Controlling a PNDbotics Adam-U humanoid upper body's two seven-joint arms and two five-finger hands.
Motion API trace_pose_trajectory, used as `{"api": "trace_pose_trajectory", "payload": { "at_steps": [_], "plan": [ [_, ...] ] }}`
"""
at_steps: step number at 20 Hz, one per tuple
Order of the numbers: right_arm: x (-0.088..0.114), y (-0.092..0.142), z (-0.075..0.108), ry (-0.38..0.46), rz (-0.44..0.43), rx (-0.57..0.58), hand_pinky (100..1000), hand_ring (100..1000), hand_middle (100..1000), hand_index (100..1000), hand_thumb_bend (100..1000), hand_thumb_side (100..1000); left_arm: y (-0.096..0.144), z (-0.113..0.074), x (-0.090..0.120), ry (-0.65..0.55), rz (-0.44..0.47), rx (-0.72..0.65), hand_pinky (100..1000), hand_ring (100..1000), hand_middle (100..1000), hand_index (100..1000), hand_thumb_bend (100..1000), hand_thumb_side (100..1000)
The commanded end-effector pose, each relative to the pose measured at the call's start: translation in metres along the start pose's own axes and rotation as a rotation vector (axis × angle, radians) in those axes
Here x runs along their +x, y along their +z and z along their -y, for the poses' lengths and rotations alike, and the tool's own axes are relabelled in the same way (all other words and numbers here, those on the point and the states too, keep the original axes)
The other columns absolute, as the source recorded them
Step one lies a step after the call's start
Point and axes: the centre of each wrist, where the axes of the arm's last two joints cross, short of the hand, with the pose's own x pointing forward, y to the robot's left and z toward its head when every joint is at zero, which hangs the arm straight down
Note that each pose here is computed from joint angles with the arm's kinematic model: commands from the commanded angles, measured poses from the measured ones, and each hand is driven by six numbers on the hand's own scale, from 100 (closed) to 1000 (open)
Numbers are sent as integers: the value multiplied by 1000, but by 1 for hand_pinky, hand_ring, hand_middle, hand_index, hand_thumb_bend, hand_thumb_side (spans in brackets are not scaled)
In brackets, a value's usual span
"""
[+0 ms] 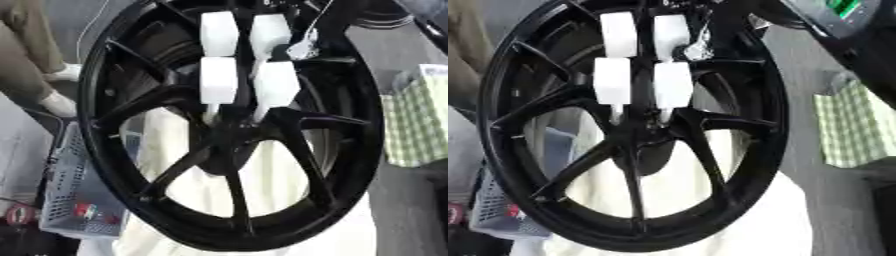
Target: Pull the pin out of the wheel hub.
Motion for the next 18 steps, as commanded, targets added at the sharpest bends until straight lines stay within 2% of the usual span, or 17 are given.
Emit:
{"api": "trace_pose_trajectory", "payload": {
  "at_steps": [1, 4, 10, 14, 18],
  "plan": [
    [2, 7, 8, -1, 1, -41, 797, 816, 529, 744, 158, 259, -3, -1, 8, -15, 22, -10, 859, 881, 772, 804, 186, 924],
    [3, 8, 9, -22, 11, -64, 782, 779, 476, 682, 101, 231, -2, -2, 7, -15, 19, -8, 860, 881, 772, 804, 186, 924],
    [7, 14, 12, -68, 30, -125, 748, 707, 390, 581, 100, 130, -1, -2, 6, -17, 15, 0, 861, 882, 772, 803, 185, 923],
    [10, 25, 17, -100, 41, -175, 728, 676, 363, 555, 100, 102, -1, -3, 6, -18, 12, 4, 862, 882, 773, 803, 185, 923],
    [11, 48, 26, -125, 34, -257, 725, 669, 353, 548, 100, 100, 1, -4, 6, -21, 9, 12, 862, 882, 773, 804, 185, 922]
  ]
}}
